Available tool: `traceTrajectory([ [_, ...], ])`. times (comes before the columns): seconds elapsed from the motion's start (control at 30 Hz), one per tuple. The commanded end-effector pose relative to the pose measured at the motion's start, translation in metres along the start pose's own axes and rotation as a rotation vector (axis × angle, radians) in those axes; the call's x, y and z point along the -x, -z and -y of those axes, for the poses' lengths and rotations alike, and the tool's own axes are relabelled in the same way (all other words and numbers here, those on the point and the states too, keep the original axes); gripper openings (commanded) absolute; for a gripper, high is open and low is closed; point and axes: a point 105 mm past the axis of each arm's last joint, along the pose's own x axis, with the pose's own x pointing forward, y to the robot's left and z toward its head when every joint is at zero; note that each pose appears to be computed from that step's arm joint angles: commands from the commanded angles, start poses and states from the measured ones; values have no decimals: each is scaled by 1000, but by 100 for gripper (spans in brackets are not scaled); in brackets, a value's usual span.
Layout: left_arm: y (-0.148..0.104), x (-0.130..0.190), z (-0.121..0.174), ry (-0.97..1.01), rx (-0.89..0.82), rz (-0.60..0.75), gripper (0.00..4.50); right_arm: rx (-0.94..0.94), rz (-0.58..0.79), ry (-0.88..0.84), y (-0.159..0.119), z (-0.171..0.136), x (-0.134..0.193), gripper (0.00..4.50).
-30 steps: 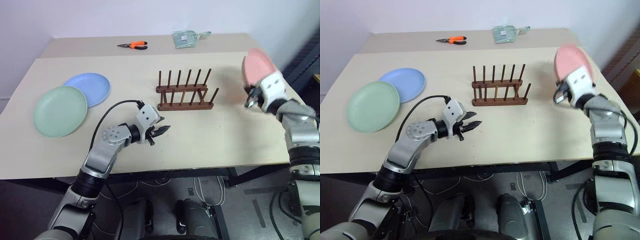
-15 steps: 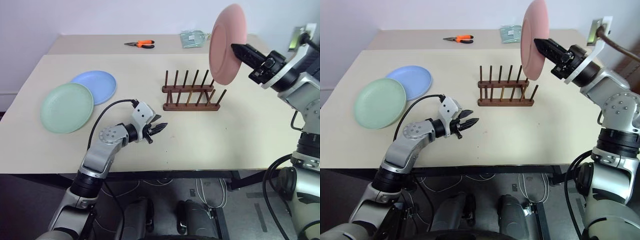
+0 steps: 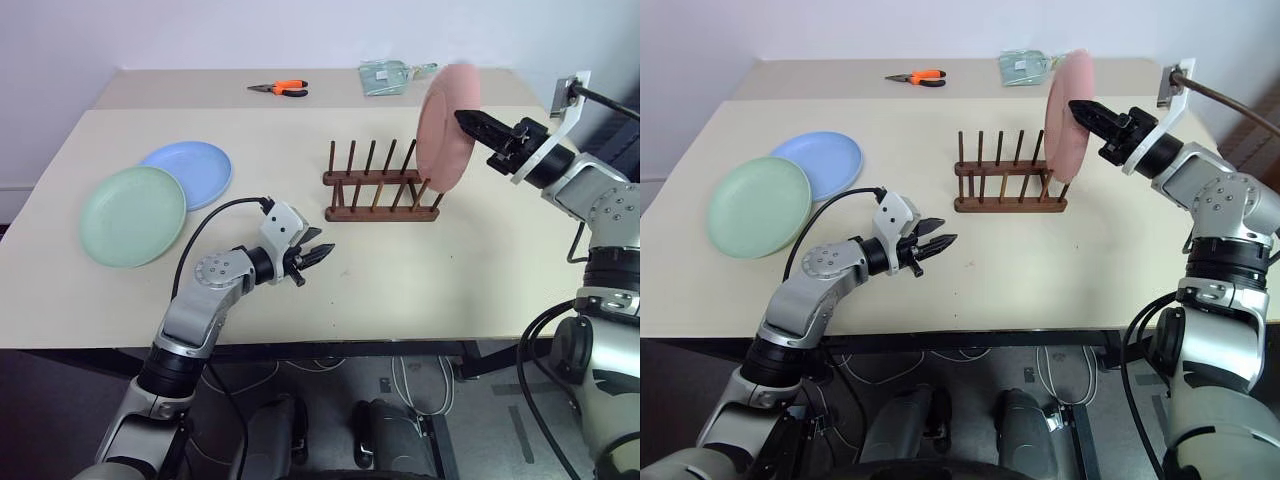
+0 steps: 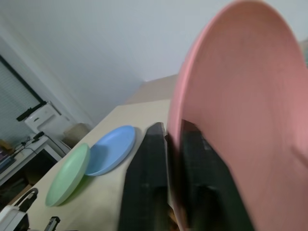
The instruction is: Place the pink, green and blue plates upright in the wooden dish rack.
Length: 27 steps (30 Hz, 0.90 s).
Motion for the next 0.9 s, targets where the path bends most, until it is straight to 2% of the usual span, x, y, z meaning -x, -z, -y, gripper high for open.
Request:
traceTrajectory([
  [0.03, -17, 5, -4, -19, 22, 66, 239, 159, 120, 36, -34, -5, -5, 248],
  [0.07, -18, 6, -6, -28, 29, 72, 273, 207, 152, 71, -41, -2, -5, 254],
  [0.17, -30, 14, -30, -156, 48, 120, 424, 371, 249, 196, -68, 5, 1, 254],
  [0.2, -36, 21, -46, -247, 69, 155, 441, 431, 267, 219, -76, 3, 4, 254],
  [0.27, -48, 42, -89, -502, 120, 219, 441, 581, 286, 225, -88, -8, 7, 254],
  [0.33, -51, 81, -137, -830, 123, 226, 441, 720, 249, 160, -87, -28, 4, 254],
  [0.4, -44, 136, -175, -1166, 120, 174, 441, 844, 100, -37, -53, -63, -6, 254],
  [0.47, -37, 182, -192, -1397, 114, 114, 441, 919, -54, -226, -8, -92, -11, 254],
  [0.53, -27, 214, -196, -1535, 152, 62, 441, 942, -180, -367, 37, -113, -14, 254],
  [0.67, -2, 238, -191, -1616, 278, -15, 441, 903, -320, -535, 100, -136, -16, 254],
  [0.77, 24, 247, -181, -1635, 431, -57, 450, 894, -391, -616, 137, -145, -17, 335],
  [0.83, 38, 248, -172, -1630, 499, -85, 450, 919, -400, -638, 153, -149, -18, 432],
  [0.9, 52, 245, -164, -1603, 613, -91, 450, 920, -395, -656, 162, -155, -17, 442],
])
